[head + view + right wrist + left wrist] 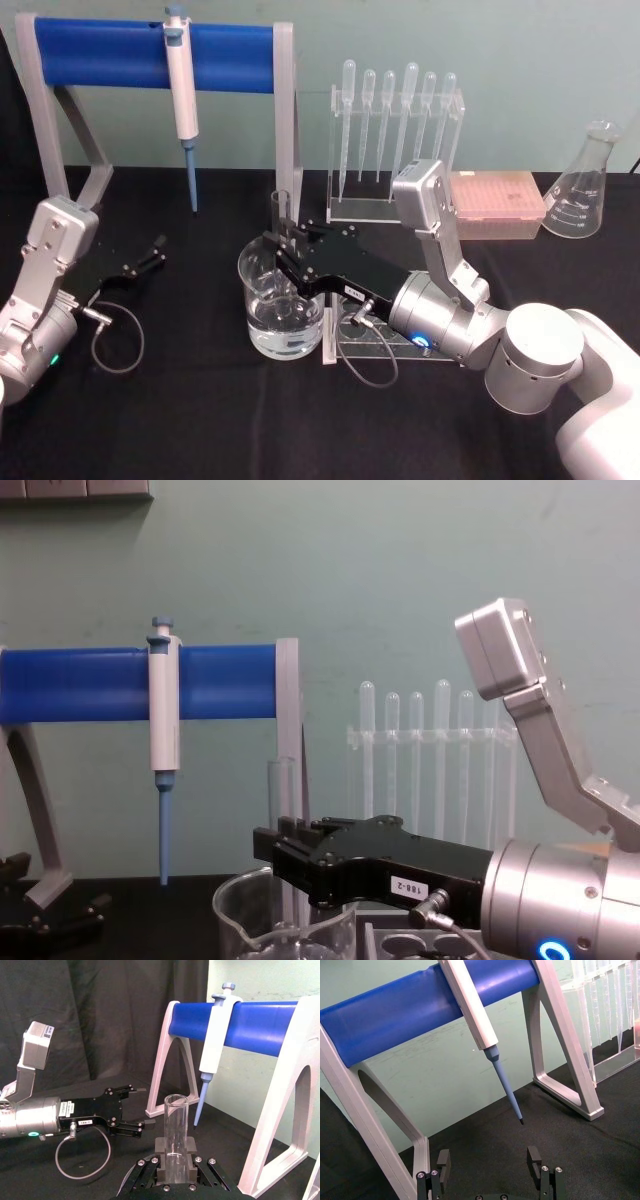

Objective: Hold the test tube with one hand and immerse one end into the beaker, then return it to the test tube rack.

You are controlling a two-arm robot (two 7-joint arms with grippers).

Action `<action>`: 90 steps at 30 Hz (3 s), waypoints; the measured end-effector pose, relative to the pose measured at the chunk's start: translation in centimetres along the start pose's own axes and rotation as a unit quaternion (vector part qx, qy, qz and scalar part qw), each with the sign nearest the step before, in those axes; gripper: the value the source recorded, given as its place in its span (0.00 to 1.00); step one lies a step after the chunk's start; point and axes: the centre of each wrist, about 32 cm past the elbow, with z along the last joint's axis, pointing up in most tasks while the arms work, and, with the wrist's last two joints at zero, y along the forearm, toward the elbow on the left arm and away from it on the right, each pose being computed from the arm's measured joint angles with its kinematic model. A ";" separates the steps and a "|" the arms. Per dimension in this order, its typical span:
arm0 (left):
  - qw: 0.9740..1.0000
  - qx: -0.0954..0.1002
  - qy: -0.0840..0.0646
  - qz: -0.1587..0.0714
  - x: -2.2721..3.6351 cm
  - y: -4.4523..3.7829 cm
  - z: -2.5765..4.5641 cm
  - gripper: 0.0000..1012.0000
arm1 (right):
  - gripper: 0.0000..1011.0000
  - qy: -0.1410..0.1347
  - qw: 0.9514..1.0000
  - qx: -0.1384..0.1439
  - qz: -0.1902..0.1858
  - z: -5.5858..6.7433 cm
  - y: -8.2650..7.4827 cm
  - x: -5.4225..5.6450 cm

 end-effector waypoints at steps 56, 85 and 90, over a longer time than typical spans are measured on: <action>1.000 0.000 0.000 0.000 0.00 0.00 0.00 0.99 | 0.22 -0.029 0.998 0.058 0.007 4.7 -0.9 -0.3; 1.000 0.000 0.000 0.000 0.00 0.00 0.00 0.99 | 0.22 -0.052 0.994 0.014 -0.091 6.9 -8.7 -0.7; 1.000 0.000 0.000 0.000 0.00 0.00 0.00 0.99 | 0.22 -0.042 0.994 0.010 -0.100 5.6 -9.1 -0.9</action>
